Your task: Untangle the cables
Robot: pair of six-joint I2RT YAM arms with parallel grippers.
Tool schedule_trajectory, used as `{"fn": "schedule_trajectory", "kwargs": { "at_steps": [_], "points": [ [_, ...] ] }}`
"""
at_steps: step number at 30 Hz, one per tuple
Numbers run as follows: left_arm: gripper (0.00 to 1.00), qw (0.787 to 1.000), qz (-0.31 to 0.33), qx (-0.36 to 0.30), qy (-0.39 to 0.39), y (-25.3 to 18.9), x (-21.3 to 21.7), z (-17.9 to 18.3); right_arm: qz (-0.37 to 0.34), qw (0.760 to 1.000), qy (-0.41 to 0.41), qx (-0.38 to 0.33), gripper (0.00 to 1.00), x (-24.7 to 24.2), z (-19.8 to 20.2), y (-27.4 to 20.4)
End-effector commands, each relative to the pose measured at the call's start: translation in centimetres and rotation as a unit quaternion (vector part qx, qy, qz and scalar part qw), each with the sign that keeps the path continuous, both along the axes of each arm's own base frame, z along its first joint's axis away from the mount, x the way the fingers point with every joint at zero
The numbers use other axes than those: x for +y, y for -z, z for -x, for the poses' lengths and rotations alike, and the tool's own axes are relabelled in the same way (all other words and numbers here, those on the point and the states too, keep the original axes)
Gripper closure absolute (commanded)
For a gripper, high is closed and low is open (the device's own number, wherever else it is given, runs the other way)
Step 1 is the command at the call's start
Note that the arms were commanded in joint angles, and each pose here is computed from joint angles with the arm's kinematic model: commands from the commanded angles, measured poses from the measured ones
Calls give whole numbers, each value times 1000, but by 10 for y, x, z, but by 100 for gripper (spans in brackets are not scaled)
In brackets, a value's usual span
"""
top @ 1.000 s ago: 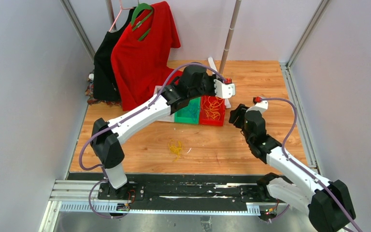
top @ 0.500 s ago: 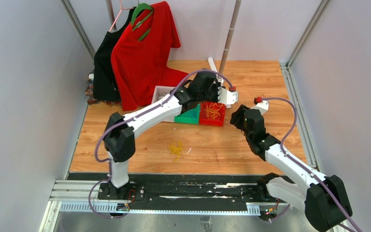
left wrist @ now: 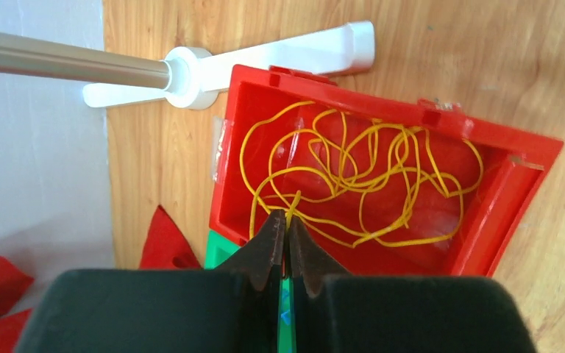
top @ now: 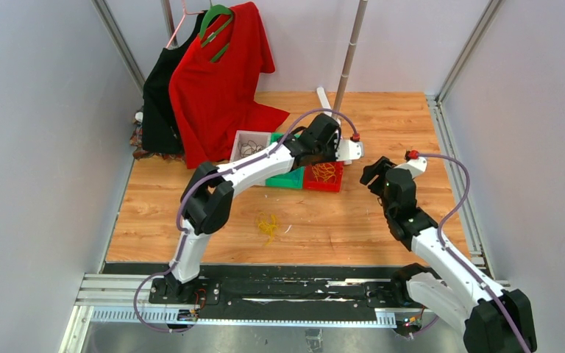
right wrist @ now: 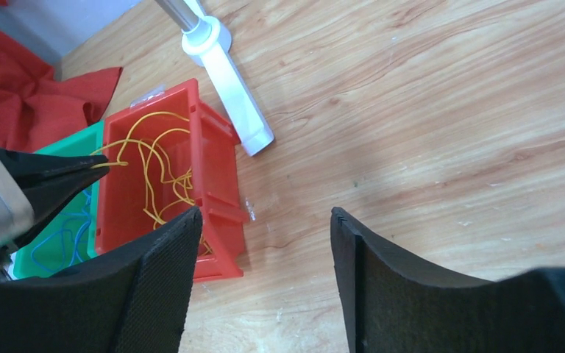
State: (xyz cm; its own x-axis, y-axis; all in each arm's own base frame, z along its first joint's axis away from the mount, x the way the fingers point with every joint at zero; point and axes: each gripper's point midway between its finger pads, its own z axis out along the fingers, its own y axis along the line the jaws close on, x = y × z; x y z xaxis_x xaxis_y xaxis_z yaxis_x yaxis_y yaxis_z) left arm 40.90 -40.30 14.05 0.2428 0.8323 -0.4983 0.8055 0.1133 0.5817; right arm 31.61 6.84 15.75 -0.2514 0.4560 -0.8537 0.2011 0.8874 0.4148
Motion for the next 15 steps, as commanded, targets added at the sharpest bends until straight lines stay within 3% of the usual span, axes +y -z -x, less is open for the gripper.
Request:
{"fn": "schedule_trajectory", "kwargs": {
  "at_steps": [1, 6, 12, 15],
  "points": [
    [89, 995, 45, 71, -51, 5, -8, -7, -5, 999, 43, -14, 34, -21, 7, 0],
    [81, 983, 35, 159, -88, 33, -4, -7, -3, 994, 96, -44, 33, -45, 18, -8],
    [78, 981, 27, 174, -82, 56, 4, 3, -2, 994, 101, -53, 34, -49, 17, -16],
    [67, 981, 28, 176, -78, 51, 4, 5, -3, 994, 91, -54, 34, -46, 14, -19]
  ]
}}
